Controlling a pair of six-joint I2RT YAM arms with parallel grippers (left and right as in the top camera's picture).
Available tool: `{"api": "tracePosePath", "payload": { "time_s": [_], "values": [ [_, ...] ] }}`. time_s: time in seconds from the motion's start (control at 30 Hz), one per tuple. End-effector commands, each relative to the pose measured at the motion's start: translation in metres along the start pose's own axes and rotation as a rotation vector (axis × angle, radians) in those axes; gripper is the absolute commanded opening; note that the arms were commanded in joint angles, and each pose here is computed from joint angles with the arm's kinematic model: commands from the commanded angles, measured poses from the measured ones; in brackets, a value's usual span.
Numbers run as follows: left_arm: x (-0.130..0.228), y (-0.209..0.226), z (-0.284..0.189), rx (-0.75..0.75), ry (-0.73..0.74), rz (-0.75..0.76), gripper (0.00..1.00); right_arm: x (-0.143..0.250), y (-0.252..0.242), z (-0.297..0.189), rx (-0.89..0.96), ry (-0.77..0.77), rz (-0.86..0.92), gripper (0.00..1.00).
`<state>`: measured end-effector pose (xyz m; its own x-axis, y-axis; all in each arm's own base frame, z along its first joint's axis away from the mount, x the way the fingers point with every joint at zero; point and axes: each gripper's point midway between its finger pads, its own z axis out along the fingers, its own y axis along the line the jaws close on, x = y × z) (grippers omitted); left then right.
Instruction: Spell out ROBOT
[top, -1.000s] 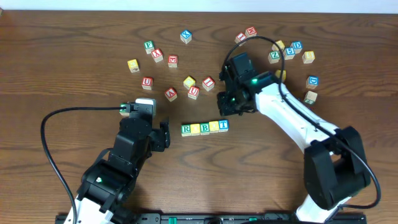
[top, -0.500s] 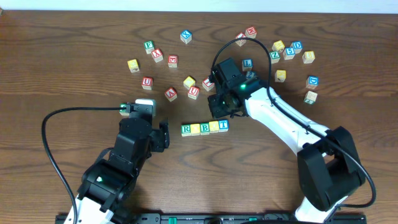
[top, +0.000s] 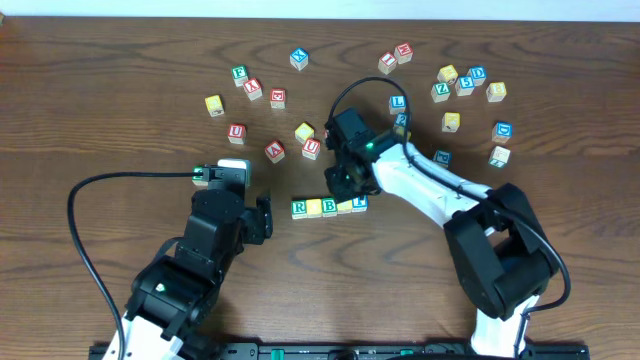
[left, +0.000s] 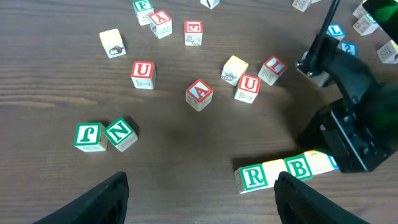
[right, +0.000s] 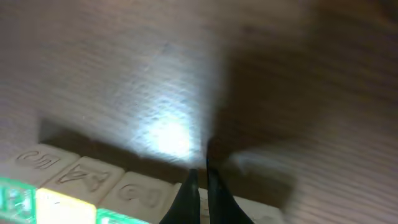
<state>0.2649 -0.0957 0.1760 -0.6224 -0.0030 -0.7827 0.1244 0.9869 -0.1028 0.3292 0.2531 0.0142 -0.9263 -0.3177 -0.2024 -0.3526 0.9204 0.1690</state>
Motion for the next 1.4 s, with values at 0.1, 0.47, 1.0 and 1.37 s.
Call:
{"api": "tracePosePath", "payload": {
  "time_s": [0.1, 0.47, 1.0, 1.37],
  "values": [
    [0.007, 0.002, 0.009, -0.024, 0.037, 0.019, 0.74, 0.003, 0.006, 0.001, 0.014, 0.000, -0.002, 0.01],
    [0.001, 0.000, 0.009, -0.016, 0.012, 0.012, 0.74, -0.014, -0.025, -0.002, 0.051, -0.048, 0.078, 0.01],
    [0.001, 0.000, 0.009, -0.016, 0.013, -0.006, 0.74, 0.001, -0.034, -0.003, 0.073, 0.012, 0.129, 0.01],
    [0.001, 0.000, 0.009, -0.015, 0.014, -0.006, 0.73, 0.007, -0.035, -0.003, 0.081, 0.038, 0.139, 0.01]
  ]
}}
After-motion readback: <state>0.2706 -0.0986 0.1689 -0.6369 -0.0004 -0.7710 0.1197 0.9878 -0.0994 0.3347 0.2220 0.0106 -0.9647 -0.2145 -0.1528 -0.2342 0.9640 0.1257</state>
